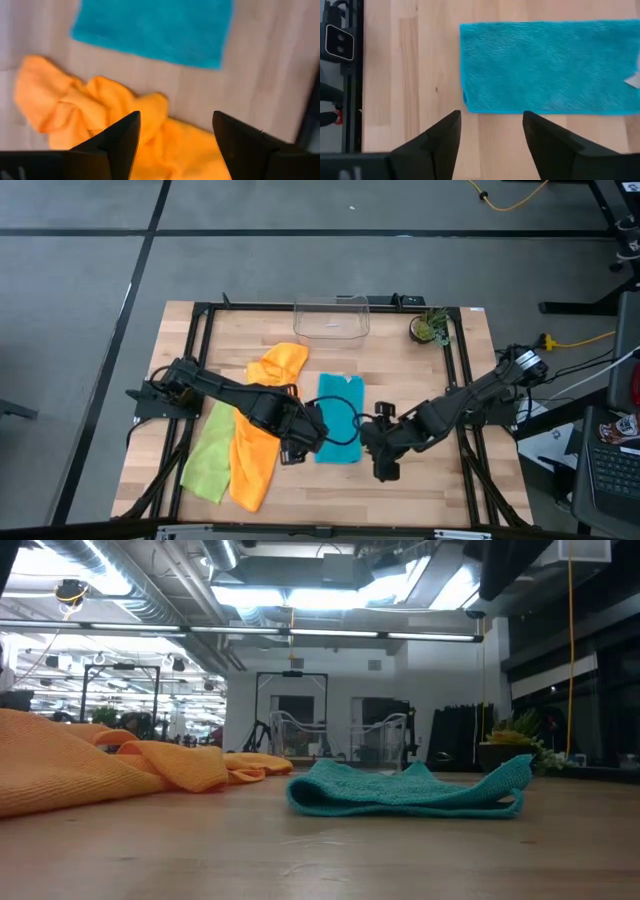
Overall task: Fold microfiber towels
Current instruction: Fold the blue microfiber cloth
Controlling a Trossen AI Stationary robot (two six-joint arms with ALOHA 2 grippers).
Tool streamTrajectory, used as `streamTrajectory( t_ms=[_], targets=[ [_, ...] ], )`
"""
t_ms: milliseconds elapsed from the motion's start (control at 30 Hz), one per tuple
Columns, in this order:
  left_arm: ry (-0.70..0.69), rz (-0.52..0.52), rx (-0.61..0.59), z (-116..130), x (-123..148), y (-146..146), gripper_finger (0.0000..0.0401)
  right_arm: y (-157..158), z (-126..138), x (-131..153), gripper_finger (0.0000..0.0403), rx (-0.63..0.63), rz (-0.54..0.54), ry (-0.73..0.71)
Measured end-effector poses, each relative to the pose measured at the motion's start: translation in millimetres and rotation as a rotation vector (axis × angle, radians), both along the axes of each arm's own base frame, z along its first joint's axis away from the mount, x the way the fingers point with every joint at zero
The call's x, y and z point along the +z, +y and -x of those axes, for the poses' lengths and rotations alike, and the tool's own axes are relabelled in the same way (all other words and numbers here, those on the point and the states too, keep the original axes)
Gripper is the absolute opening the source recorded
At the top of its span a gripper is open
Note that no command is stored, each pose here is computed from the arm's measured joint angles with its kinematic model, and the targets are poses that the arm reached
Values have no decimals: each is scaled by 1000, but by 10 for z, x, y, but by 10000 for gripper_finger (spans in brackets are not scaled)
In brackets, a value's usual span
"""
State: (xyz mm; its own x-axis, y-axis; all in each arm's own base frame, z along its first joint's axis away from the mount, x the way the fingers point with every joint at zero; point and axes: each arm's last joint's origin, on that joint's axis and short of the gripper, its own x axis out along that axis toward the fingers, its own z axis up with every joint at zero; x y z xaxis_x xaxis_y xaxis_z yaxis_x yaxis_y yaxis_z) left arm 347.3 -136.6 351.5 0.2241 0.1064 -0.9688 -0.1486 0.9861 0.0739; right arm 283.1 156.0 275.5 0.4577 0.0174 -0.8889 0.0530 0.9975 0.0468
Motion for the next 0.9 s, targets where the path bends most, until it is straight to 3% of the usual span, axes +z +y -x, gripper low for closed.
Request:
streamTrajectory(
  t_ms=[200,333,433,567,700,900],
  targets=[
    [4,10,-144,229,110,-63,241,47,-94,-116,216,40,24,3],
    [-62,-31,-51,522,225,19,241,59,-115,-156,216,40,28,10],
    [-176,5,5,616,213,13,241,59,-121,-153,216,36,23,4],
    [-257,48,-6,635,27,-69,240,64,-128,-149,223,-14,-17,1],
    [-296,70,-12,569,-218,-128,240,66,-127,-150,261,-47,-46,8],
    [-430,114,-71,398,-615,-187,240,54,-141,-143,320,-21,22,-28]
  ],
)
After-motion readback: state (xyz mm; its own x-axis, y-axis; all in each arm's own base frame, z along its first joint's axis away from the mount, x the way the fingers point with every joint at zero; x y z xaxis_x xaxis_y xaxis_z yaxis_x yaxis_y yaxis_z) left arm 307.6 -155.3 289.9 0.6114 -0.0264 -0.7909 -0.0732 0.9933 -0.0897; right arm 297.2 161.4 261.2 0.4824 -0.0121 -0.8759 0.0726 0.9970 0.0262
